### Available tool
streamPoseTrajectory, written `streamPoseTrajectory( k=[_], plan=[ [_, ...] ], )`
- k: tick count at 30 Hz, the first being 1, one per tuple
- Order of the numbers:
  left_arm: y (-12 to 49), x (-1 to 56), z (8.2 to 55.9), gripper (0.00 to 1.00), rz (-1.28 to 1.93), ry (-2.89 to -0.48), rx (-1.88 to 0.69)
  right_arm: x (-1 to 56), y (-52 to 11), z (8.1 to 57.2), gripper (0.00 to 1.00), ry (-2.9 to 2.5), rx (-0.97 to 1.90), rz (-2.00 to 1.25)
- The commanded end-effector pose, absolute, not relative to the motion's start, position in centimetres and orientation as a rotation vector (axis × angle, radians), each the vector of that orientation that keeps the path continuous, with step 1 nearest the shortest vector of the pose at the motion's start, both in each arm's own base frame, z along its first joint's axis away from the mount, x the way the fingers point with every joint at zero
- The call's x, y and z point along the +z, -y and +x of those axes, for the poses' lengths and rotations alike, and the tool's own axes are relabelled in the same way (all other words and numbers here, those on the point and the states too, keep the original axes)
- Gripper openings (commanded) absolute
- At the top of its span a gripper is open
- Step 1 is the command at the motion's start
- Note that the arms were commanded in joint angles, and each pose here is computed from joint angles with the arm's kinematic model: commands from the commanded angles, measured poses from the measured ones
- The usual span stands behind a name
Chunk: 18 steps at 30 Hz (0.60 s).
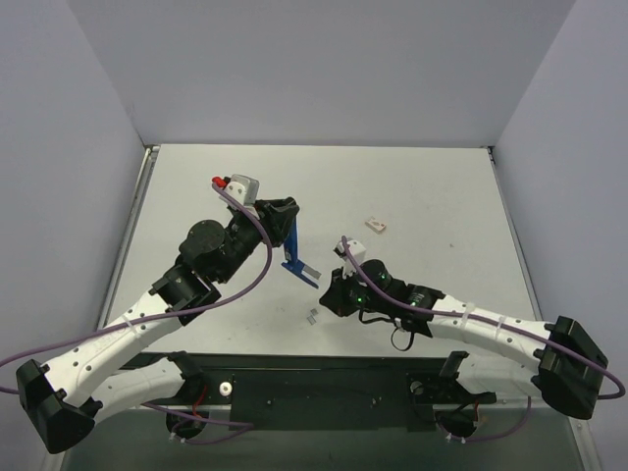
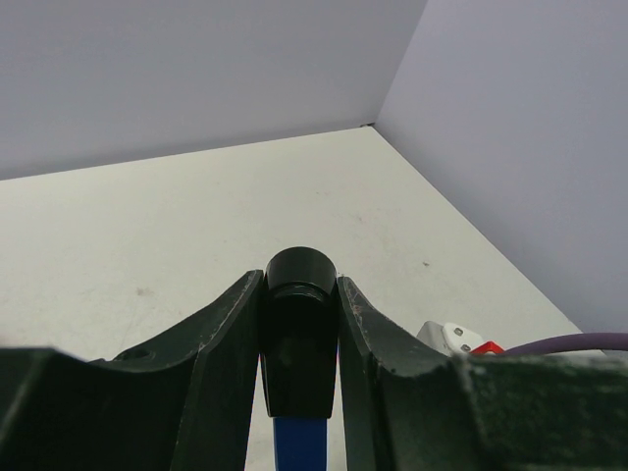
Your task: Unload the staples from the stapler
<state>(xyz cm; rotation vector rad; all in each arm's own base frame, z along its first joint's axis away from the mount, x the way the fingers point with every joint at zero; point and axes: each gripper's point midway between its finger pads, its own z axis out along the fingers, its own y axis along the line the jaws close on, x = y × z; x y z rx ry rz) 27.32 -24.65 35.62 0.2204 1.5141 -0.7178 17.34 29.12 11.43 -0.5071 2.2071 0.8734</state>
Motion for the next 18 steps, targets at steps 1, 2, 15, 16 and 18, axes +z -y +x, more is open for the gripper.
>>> streamPoseTrajectory(
  k=[1, 2, 15, 16, 18],
  plan=[
    [23.6, 40.2, 26.8, 0.00, 0.141, -1.390, -0.768, 12.4, -30.6, 18.0, 0.00, -2.134, 0.931, -0.497],
    [23.5, 40.3, 26.9, 0.00, 0.135, -1.387, -0.769, 12.3, -30.8, 18.2, 0.00, -2.130, 0.930, -0.493],
    [23.2, 40.1, 25.4, 0.00, 0.093, -1.396, -0.865, 12.0, -31.2, 22.4, 0.00, -2.084, 0.852, -0.214],
    [23.2, 40.1, 25.3, 0.00, 0.090, -1.399, -0.880, 12.1, -31.1, 22.7, 0.00, -2.081, 0.840, -0.197],
    [23.3, 39.7, 24.9, 0.00, 0.093, -1.423, -0.899, 12.2, -30.8, 22.9, 0.00, -2.078, 0.822, -0.183]
  ],
)
